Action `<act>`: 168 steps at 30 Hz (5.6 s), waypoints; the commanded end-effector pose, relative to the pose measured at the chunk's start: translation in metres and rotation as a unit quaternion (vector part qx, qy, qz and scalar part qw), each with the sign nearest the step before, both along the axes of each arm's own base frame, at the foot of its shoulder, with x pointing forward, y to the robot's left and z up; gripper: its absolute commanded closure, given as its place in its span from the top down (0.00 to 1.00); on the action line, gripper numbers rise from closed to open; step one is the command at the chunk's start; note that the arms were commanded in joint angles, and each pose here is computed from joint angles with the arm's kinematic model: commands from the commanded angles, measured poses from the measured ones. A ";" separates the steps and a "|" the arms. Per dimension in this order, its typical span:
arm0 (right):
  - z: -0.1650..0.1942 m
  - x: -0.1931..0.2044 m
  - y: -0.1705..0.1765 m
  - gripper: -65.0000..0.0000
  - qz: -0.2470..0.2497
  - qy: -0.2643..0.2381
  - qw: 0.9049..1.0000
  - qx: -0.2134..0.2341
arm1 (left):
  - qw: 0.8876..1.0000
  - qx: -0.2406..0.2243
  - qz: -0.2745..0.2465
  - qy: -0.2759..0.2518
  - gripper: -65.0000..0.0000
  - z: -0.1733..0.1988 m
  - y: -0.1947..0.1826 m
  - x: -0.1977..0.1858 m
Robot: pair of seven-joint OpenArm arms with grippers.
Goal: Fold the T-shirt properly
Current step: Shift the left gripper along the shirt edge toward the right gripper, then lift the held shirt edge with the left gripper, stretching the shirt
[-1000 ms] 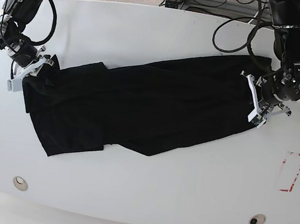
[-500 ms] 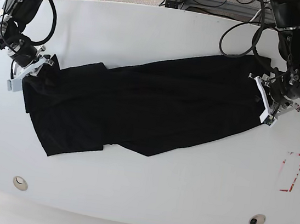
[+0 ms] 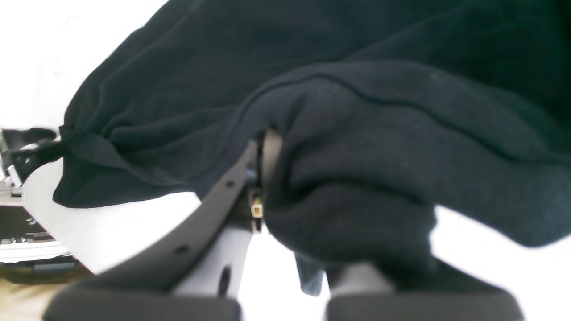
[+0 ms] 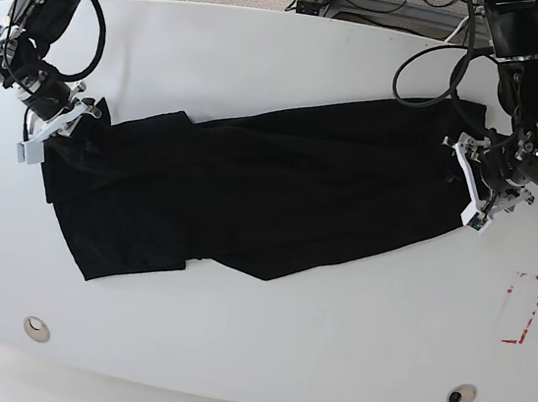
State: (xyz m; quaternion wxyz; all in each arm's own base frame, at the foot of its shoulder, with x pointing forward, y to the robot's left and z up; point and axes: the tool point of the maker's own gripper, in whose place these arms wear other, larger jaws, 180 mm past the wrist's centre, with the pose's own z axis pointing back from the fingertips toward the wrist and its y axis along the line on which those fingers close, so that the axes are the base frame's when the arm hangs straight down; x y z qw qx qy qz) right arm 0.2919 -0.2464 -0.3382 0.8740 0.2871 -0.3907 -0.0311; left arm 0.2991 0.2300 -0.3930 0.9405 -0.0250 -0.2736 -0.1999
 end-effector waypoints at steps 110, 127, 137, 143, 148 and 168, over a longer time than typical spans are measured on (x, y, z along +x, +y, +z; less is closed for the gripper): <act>0.017 0.009 -0.008 0.00 -0.005 -0.029 1.000 -0.005 | 0.990 0.056 -0.080 -0.104 0.00 0.068 -0.034 -0.008; 0.017 0.009 -0.007 0.00 -0.004 -0.028 1.000 -0.004 | 0.989 0.088 -0.108 -0.046 0.01 0.046 -0.022 -0.060; 0.017 0.009 -0.007 0.00 -0.004 -0.028 1.000 -0.004 | 0.990 0.091 -0.109 -0.024 0.01 0.038 -0.018 -0.077; 0.016 0.009 -0.006 0.00 -0.003 -0.028 1.000 -0.004 | 0.990 0.090 -0.109 -0.024 0.01 0.038 -0.019 -0.078; 0.016 0.009 -0.006 0.00 -0.003 -0.028 1.000 -0.004 | 0.989 0.090 -0.110 -0.026 0.19 0.039 -0.020 -0.077; 0.016 0.009 -0.006 0.00 -0.003 -0.028 1.000 -0.004 | 0.986 0.079 -0.147 -0.014 0.45 0.029 -0.043 -0.081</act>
